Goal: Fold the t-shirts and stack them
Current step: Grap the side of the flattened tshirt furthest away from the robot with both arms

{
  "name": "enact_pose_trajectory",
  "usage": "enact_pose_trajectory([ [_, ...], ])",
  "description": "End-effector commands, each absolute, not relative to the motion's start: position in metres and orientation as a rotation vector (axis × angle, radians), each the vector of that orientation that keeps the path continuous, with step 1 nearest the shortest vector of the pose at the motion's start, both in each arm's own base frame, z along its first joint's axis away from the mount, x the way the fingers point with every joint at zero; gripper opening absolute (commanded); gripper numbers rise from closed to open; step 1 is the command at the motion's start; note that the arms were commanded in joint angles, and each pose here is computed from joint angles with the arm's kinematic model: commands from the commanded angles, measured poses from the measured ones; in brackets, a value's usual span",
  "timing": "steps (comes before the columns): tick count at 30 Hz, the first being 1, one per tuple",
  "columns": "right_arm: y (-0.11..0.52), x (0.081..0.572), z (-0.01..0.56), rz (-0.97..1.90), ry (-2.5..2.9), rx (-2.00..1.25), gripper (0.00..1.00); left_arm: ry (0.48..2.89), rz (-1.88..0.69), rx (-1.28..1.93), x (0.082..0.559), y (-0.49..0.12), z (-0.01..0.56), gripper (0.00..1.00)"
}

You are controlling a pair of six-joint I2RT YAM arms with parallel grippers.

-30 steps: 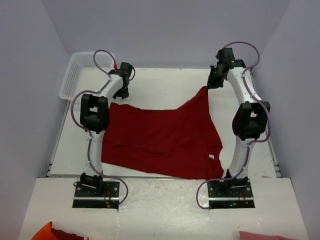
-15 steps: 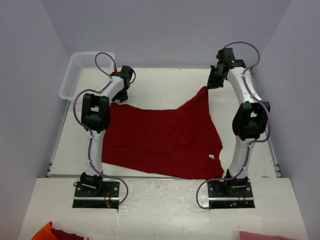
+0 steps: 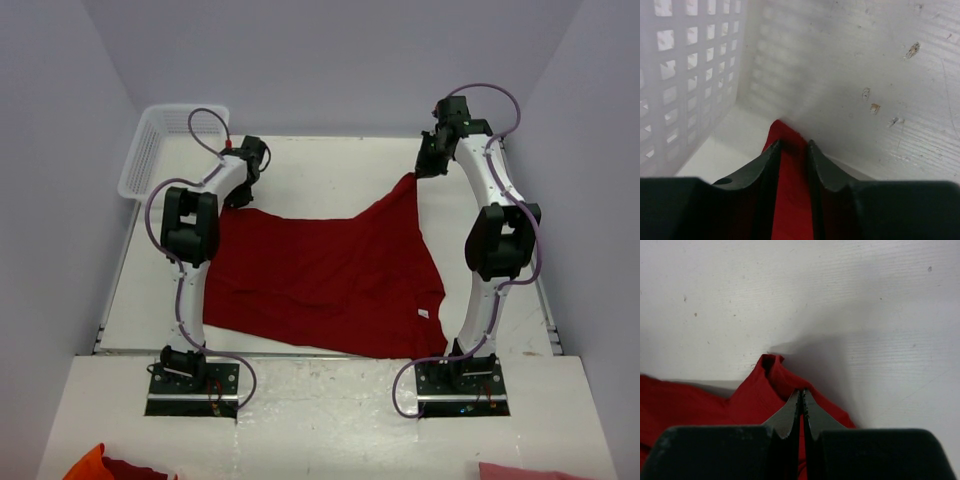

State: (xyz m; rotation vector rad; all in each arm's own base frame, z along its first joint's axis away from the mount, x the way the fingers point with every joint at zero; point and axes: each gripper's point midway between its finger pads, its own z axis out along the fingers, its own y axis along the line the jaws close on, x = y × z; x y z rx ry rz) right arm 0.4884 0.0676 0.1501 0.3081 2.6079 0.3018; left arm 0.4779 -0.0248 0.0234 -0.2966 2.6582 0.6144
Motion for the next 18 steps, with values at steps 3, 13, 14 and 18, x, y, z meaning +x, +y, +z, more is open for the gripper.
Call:
enact_pose_trajectory([
  [3, 0.064, 0.490, 0.170, 0.306, 2.560, 0.284, 0.00, 2.675, 0.649, -0.326, 0.469, -0.018, 0.011, 0.12],
  [13, 0.053, 0.497, 0.167, 0.256, 2.547, 0.306, 0.00, 2.624, 0.634, -0.358, 0.485, -0.019, 0.022, 0.00],
  [14, 0.051, 0.499, 0.164, 0.247, 2.549, 0.313, 0.00, 2.618, 0.630, -0.357, 0.486, -0.020, 0.025, 0.00],
  [18, 0.035, 0.509, 0.166, 0.211, 2.526, 0.348, 0.00, 2.607, 0.631, -0.356, 0.484, -0.020, 0.031, 0.00],
])
